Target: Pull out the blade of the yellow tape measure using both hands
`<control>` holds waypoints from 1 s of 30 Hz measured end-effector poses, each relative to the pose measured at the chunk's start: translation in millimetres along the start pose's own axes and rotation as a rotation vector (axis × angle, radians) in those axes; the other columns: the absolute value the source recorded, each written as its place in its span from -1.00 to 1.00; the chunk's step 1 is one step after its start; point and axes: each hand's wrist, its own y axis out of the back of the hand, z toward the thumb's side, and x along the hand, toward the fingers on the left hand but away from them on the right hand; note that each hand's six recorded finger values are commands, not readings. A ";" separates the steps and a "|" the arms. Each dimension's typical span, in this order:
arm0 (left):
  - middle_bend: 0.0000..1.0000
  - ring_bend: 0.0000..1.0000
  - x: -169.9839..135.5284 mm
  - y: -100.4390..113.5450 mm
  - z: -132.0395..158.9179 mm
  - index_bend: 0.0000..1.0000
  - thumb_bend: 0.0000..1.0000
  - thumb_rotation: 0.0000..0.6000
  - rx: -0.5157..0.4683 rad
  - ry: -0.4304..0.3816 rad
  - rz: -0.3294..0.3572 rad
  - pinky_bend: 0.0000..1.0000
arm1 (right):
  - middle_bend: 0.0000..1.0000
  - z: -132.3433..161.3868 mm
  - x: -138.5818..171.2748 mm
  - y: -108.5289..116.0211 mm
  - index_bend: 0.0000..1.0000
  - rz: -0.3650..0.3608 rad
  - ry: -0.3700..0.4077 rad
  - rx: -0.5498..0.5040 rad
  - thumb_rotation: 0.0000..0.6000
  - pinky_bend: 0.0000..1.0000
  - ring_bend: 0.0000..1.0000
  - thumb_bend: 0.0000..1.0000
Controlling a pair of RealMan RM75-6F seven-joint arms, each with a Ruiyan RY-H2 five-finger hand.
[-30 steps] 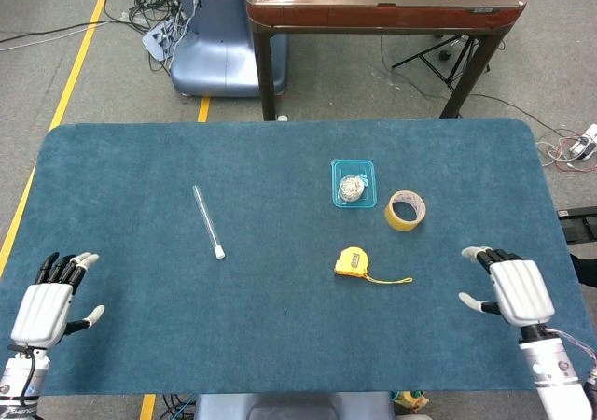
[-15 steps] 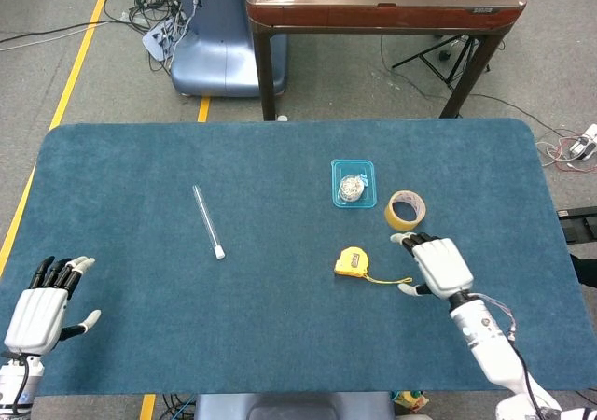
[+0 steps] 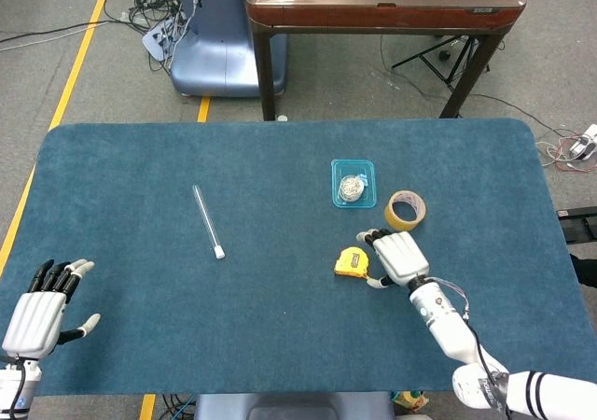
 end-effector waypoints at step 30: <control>-0.69 -0.77 -2.2 -4.9 -4.2 -0.70 -0.61 1.00 -0.021 0.001 -0.017 -0.93 | -0.42 12.2 -46.9 -29.5 -0.50 0.066 -0.033 0.075 1.00 -0.08 -0.41 -0.82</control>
